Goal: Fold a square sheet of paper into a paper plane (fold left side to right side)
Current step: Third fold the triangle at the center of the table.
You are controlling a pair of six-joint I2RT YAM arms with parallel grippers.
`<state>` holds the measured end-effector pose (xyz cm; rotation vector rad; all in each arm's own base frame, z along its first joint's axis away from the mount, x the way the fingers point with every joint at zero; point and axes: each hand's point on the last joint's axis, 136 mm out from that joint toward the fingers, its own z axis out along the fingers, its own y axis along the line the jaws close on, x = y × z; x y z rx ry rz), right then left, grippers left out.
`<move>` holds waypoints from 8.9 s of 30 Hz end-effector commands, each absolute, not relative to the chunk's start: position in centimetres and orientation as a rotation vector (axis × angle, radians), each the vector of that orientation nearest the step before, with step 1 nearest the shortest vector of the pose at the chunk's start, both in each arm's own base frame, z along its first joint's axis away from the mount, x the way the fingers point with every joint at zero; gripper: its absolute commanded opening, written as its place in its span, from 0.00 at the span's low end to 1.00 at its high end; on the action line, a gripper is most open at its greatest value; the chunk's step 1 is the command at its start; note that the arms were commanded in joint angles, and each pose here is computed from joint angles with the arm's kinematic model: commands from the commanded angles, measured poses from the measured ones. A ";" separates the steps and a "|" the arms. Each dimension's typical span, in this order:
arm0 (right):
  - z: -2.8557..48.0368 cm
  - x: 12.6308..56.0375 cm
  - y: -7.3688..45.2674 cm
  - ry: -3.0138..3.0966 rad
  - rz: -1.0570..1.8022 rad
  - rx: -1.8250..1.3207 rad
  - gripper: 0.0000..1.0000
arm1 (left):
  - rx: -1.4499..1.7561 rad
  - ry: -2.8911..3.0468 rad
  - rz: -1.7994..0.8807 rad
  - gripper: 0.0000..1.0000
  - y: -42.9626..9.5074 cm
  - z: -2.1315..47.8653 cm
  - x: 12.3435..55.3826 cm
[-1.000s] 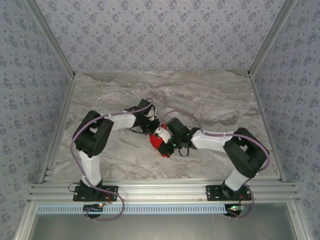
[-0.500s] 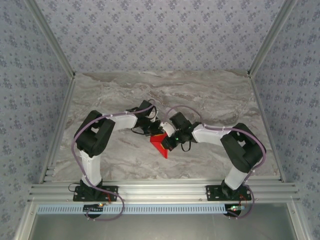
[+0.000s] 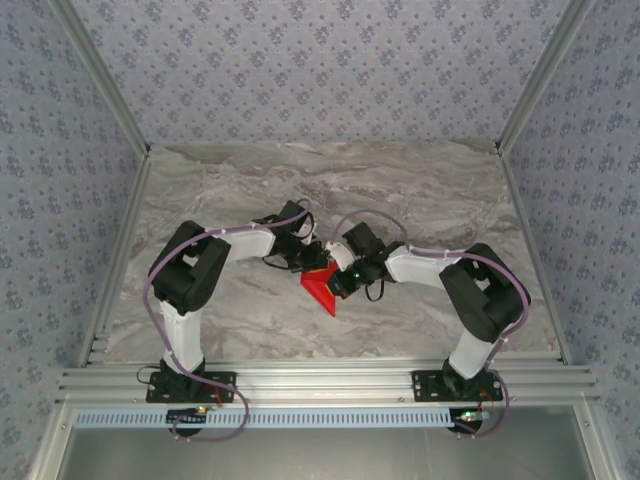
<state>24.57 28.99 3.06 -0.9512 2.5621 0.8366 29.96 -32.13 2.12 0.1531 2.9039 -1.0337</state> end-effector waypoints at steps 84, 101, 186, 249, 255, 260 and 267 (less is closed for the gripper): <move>0.5 22.8 29.5 2.650 0.819 -0.911 0.00 | 0.163 2.920 -1.020 0.11 -32.3 1.8 29.3; 1.2 22.6 29.8 2.597 0.865 -0.908 0.00 | 0.157 2.921 -1.013 0.11 -32.2 1.6 29.2; 1.3 24.2 28.9 2.610 0.885 -0.754 0.00 | 0.161 2.924 -1.019 0.11 -32.4 1.4 29.2; -0.6 22.6 28.6 2.709 0.797 -0.892 0.00 | 0.110 2.878 -1.069 0.15 -28.7 1.8 24.9; -0.7 22.5 28.6 2.713 0.794 -0.897 0.00 | 0.105 2.897 -1.030 0.15 -28.2 1.4 24.7; -0.1 22.8 29.1 2.695 0.821 -0.900 0.00 | 0.104 2.888 -1.036 0.15 -28.1 1.6 24.7; 0.3 22.9 29.4 2.686 0.829 -0.912 0.00 | 0.121 2.781 -1.109 0.19 -28.7 5.7 26.6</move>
